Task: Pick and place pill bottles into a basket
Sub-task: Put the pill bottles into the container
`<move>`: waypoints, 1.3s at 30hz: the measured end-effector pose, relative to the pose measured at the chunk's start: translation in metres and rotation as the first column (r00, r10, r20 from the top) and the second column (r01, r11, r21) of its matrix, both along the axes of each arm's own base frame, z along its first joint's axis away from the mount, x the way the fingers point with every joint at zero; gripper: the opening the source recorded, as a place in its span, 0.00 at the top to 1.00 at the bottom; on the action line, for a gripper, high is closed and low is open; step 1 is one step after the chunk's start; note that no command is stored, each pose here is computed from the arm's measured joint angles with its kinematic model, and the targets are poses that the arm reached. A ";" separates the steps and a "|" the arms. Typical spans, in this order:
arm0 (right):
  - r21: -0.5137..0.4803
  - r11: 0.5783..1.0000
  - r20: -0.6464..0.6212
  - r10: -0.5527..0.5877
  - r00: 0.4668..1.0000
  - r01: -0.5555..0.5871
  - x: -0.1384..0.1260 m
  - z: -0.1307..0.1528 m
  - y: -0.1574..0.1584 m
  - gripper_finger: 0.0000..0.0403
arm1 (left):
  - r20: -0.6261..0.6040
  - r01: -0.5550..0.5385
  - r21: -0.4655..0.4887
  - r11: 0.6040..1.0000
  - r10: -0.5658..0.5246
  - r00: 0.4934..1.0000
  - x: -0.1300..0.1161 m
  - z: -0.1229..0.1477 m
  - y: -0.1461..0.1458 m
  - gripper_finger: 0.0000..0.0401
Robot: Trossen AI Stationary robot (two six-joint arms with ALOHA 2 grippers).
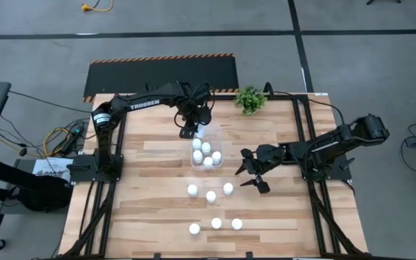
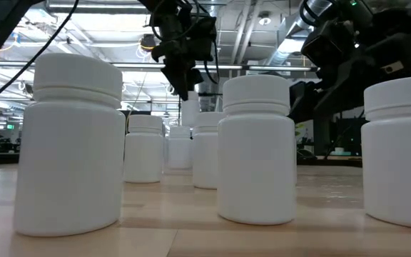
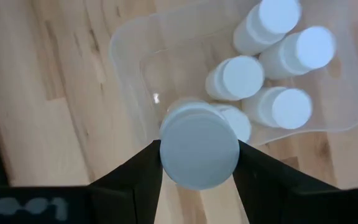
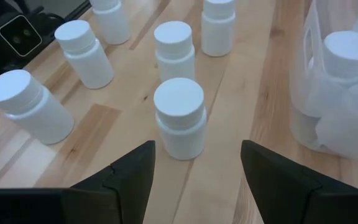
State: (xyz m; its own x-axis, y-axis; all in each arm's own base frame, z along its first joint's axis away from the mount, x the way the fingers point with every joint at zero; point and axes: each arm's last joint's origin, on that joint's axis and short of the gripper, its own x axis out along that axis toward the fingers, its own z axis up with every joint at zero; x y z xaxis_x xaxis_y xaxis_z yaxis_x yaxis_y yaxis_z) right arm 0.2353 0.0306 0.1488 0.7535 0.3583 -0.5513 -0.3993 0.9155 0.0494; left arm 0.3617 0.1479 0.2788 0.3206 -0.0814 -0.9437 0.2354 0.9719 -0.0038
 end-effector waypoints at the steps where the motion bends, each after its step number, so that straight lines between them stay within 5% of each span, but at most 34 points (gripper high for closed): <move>1: 0.000 1.000 0.000 0.000 1.000 0.000 0.000 0.000 0.000 0.43 | 0.005 0.003 -0.014 1.000 -0.003 1.000 0.000 0.000 0.000 0.58; 23: 0.006 1.000 -0.003 -0.003 1.000 0.003 0.000 0.000 0.000 0.43 | 0.048 0.009 -0.012 1.000 -0.008 0.999 0.002 0.001 0.005 0.58; 39: 0.006 1.000 -0.011 -0.001 1.000 0.001 -0.001 -0.001 0.001 0.43 | -0.016 0.013 -0.045 0.999 -0.013 1.000 0.004 -0.036 0.015 0.58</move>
